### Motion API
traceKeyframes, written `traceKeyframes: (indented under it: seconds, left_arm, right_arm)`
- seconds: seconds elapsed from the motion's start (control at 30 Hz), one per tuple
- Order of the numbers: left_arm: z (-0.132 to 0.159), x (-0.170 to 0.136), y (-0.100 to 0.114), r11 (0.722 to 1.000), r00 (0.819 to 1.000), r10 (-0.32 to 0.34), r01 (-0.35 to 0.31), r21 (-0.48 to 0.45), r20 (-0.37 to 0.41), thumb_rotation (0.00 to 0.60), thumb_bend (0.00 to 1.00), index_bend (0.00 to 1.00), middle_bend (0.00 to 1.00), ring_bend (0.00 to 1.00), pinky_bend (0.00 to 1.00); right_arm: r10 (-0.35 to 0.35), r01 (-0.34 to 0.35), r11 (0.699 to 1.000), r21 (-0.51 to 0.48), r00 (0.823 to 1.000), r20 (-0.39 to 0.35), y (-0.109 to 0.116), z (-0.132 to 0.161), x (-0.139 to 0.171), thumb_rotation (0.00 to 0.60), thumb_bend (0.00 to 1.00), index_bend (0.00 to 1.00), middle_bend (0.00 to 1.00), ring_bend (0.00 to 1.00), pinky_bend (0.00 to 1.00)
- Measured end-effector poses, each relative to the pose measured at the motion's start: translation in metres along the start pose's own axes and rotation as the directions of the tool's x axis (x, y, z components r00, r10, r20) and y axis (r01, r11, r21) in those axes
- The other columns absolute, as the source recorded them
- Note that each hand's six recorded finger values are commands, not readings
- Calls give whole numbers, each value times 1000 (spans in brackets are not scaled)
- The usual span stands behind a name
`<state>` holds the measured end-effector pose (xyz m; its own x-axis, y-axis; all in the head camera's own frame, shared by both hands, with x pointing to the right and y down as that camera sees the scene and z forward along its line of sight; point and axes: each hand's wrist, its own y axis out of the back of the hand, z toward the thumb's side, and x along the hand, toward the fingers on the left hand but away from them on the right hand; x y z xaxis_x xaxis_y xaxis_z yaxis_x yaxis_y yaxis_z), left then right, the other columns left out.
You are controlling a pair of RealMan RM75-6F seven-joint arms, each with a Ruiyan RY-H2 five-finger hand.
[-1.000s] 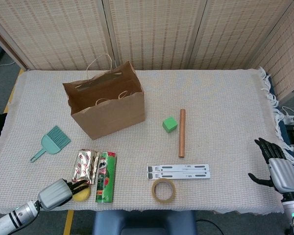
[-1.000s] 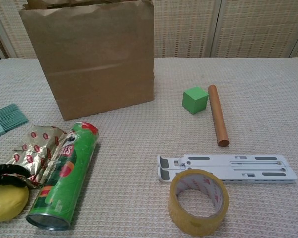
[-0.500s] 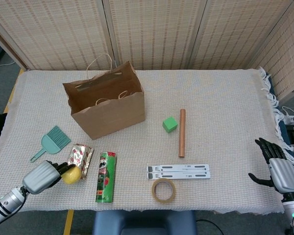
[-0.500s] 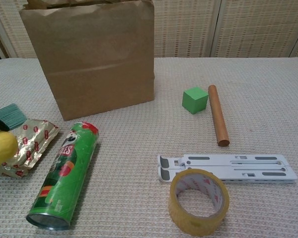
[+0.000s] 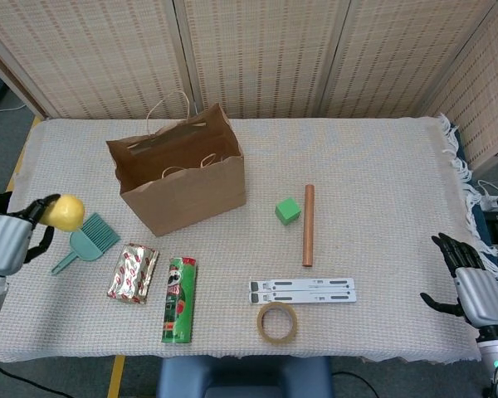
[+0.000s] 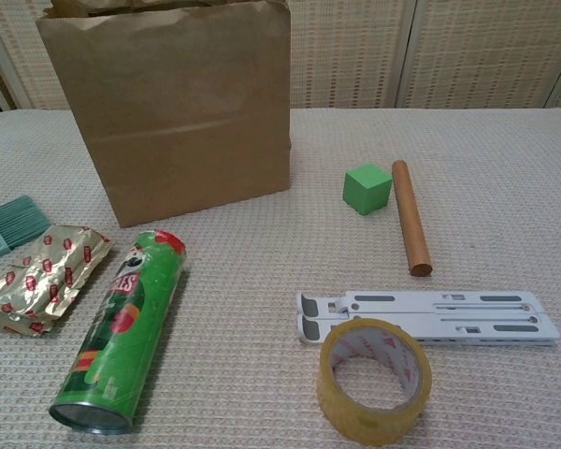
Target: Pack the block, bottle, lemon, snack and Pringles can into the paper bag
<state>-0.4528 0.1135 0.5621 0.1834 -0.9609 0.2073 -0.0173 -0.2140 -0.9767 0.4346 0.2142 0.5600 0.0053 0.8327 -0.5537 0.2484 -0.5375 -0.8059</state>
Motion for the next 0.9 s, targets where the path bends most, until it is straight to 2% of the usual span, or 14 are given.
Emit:
traceKeyframes:
  seconds: [0.1,0.23,0.43,0.6,0.73,0.8,0.9]
  left_arm:
    - [4,23,24,985,991,90,-103,-135,-102,600,615,725,719,667,827]
    - [30,56,45,961,983,148,-169,-217,-107,600,616,725,717,667,826]
    - [78,92,42,978,991,133,-131,-162,-1,600,616,722,714,667,822]
    - [125,116,21,993,990,95,-86,-85,105,600,615,706,705,666,821]
    - [152,133,7,997,984,77,-75,-17,159,600,611,669,671,635,795]
    - [160,141,1,997,982,64,-71,34,180,600,589,560,559,526,690]
    - [168,146,-8,993,979,32,-53,102,202,600,492,284,249,221,415]
  right_arm:
    - [0,0,1000,3,1000,-1,0,0,0,600,92,0,0,0,48]
    - [2,-2,1000,6,1000,-3,-1,0,1,600,91,0,0,0,48]
    - [6,-6,1000,5,1000,-2,-1,0,1,600,92,0,0,0,48]
    - [10,-10,1000,7,1000,-4,-1,0,1,600,91,0,0,0,48]
    - [12,-12,1000,8,1000,-4,-1,0,1,600,92,0,0,0,48]
    - [13,-13,1000,6,1000,-2,-1,0,1,600,92,0,0,0,48]
    - [14,-14,1000,6,1000,-2,0,0,1,600,92,0,0,0,48]
